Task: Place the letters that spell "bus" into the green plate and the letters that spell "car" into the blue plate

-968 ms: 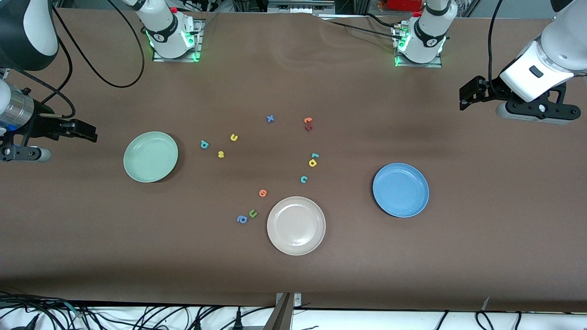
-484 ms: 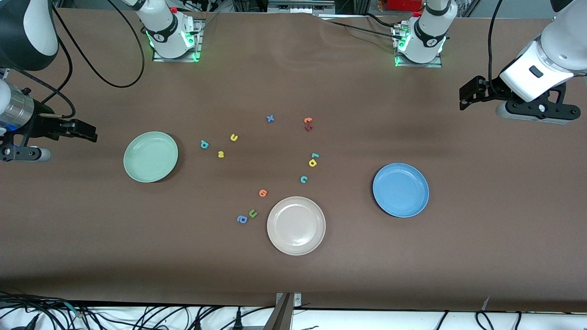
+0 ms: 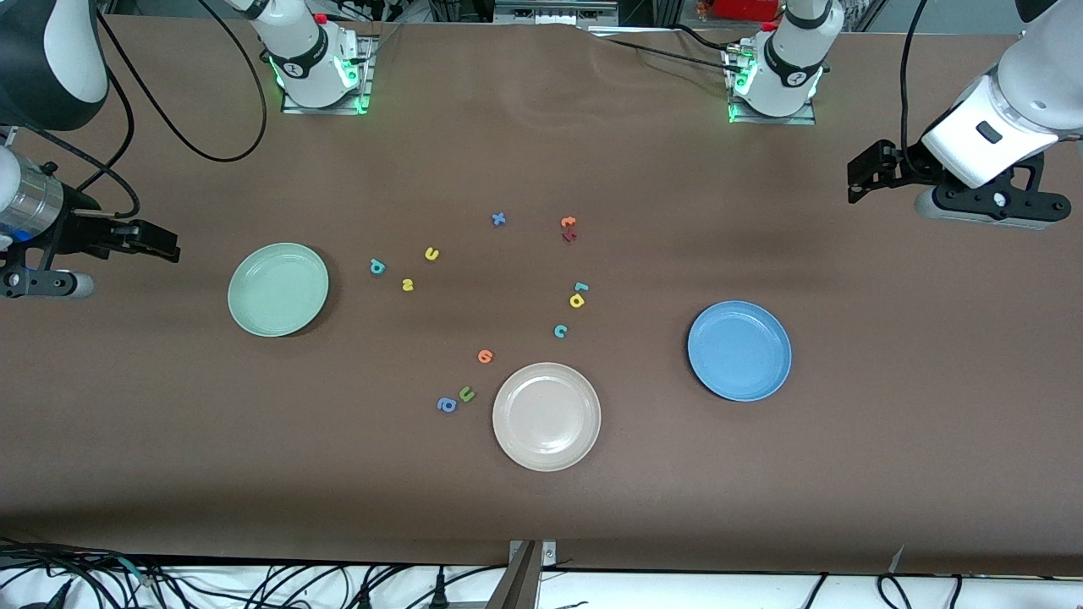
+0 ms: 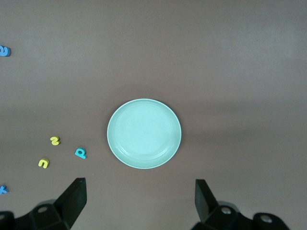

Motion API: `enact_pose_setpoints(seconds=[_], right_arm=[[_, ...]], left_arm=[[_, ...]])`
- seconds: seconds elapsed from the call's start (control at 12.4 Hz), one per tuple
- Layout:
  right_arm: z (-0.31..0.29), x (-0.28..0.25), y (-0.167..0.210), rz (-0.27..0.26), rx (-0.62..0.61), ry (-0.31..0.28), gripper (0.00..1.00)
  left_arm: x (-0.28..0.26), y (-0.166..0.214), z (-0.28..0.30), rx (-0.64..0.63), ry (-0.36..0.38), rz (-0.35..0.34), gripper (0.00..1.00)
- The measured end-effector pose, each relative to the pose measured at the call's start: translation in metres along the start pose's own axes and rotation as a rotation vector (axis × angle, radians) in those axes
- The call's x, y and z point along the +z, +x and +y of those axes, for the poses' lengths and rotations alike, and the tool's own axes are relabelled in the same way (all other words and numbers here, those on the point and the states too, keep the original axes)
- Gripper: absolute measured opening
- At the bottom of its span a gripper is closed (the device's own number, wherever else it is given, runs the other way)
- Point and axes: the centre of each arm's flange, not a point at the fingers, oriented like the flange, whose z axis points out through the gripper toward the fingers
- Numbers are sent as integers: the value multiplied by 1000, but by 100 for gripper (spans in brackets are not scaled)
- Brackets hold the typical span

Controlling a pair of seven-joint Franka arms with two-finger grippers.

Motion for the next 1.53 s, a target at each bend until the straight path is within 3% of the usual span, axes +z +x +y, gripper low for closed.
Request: enact_pose_setpoints(seconds=[1.37, 1.53], right_arm=[[0, 0, 0, 4, 0, 0, 100], [0, 0, 0, 4, 0, 0, 100]], left_arm=[[2, -2, 5, 10, 1, -15, 100], [6, -4, 6, 12, 3, -48, 100]])
